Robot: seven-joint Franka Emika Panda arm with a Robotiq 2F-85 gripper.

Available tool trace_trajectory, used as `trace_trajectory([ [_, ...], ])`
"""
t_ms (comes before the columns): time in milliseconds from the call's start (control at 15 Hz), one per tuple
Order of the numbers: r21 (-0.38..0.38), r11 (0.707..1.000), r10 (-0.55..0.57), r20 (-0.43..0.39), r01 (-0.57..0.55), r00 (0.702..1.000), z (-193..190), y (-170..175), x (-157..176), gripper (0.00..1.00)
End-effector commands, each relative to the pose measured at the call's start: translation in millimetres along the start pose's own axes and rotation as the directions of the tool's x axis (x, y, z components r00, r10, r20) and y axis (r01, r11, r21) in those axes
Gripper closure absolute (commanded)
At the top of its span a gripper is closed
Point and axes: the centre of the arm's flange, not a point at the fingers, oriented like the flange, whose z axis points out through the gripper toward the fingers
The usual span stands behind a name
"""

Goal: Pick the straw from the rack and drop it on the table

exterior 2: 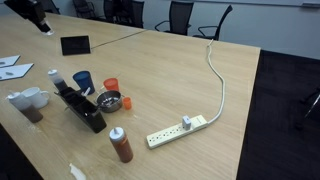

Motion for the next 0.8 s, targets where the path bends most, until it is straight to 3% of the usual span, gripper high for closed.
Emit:
trace_trajectory([
  [0,0.016,1.000,0.006,0.011,-0.006,1.000,0.8,2.9,-4.8,0.81],
  [200,0.033,0.999,0.007,0.013,-0.008,1.000,0.1,5.3,-12.8,0.63],
  [733,0.034,0.999,0.007,0.012,-0.007,1.000,0.5,5.2,-13.7,0.63],
])
